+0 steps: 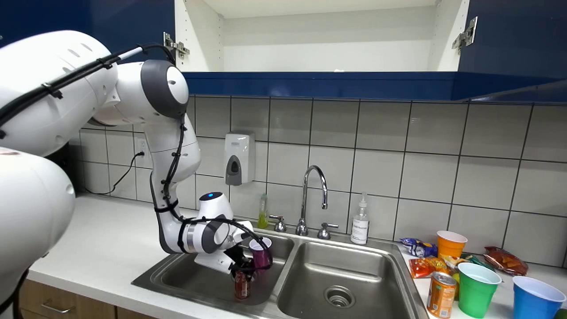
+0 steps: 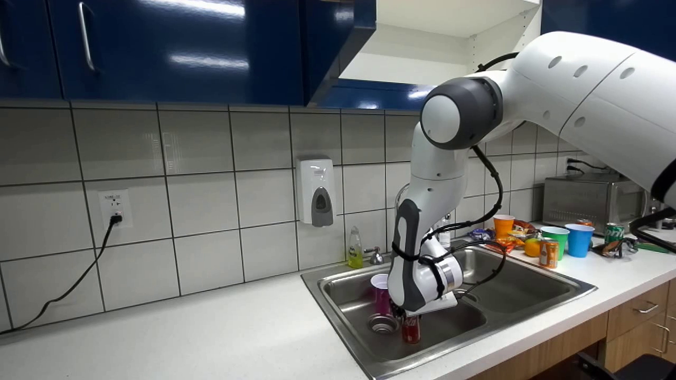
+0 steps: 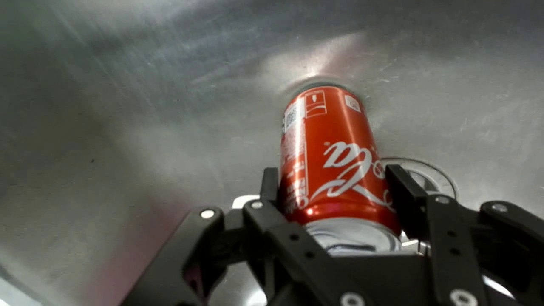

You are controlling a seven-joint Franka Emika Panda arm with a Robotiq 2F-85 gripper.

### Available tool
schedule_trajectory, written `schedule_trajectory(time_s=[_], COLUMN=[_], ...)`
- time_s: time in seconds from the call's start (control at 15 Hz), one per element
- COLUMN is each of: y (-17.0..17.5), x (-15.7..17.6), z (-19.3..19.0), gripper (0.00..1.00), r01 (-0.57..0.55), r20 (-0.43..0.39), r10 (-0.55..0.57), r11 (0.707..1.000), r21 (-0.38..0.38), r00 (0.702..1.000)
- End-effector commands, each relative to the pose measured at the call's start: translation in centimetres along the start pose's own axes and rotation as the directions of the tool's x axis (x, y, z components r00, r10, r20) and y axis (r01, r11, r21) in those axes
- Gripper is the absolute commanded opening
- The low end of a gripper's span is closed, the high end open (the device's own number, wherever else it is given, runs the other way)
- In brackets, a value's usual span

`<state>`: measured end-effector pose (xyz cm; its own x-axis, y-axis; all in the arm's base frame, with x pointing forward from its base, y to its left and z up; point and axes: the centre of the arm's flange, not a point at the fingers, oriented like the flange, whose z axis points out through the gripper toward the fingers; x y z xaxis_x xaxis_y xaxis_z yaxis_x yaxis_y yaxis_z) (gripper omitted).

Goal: Put the Coca Cola can inside the open cabinet

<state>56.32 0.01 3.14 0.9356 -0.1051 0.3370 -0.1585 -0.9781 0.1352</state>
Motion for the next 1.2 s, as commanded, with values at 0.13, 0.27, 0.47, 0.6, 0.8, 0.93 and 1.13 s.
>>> schedule_trajectory(time_s=[0.13,0.27,0.47,0.6,0.8,0.93,1.13], y=[0.0,0.1,0.2,0.4,0.6,0.7,0.9], x=[0.5,0.5,0.5,0.5,0.7,0.9,1.1], z=[-1.1,-1.6,-2.2,-2.6,-3.5,-4.2,-5.0], gripper=[0.39,0.39,0.39,0.39,0.39,0.39,0.39], r01=[-0.045,-0.05,-0.043,-0.044,-0.046,-0.049,-0.048], r20=[0.011,0.026,0.051,0.064,0.078,0.081,0.088], r10=[0.045,0.05,0.043,0.044,0.046,0.049,0.047], r11=[0.999,0.999,0.999,0.999,0.999,0.999,0.999], r21=[-0.01,-0.005,-0.004,-0.003,-0.003,-0.001,0.0], r00=[0.999,0.998,0.998,0.997,0.996,0.995,0.995])
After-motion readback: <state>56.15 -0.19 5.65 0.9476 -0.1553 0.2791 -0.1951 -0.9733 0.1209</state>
